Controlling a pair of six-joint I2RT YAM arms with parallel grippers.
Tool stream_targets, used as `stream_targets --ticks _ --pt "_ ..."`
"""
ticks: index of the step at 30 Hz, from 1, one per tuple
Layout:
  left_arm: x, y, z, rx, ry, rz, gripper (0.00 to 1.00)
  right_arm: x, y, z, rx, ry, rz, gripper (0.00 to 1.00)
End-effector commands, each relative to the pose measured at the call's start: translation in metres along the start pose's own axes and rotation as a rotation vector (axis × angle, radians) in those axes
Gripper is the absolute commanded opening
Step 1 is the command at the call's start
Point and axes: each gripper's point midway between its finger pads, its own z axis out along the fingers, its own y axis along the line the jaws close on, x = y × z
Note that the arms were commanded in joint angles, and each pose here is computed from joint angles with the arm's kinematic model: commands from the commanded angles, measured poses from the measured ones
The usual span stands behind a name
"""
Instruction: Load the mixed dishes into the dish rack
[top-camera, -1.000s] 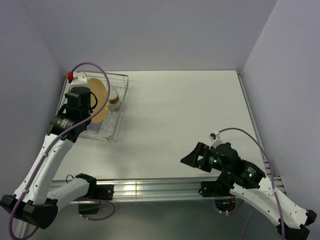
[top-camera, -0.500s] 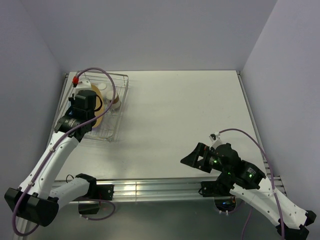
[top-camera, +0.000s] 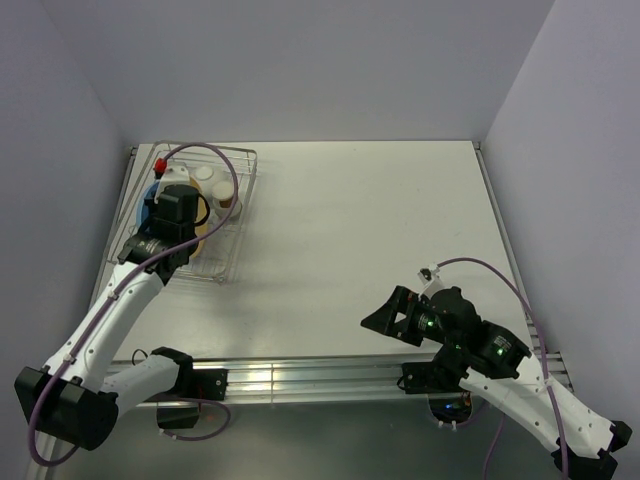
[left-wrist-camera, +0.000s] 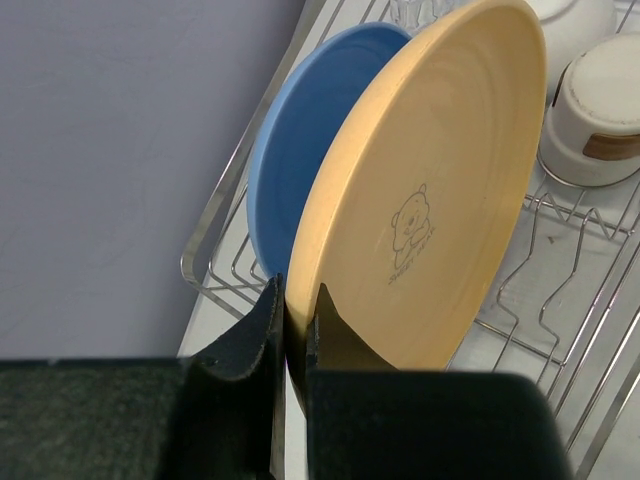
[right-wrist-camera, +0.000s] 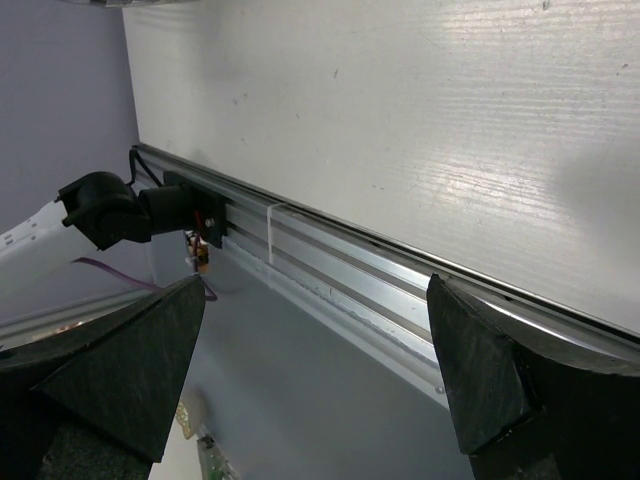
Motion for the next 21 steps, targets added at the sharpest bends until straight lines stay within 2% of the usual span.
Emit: stream_targets --ticks 1,21 --pt "-0.015 -0.003 0.002 0.011 -0.044 -0.032 0.0 -0.004 0.003 0.0 -0.018 -0.021 0.008 0.99" --pt "0.014 -0.043 0.022 0.121 0.058 0.062 0.0 -0.002 0.001 0.001 -0.013 -0.019 0.014 0.99"
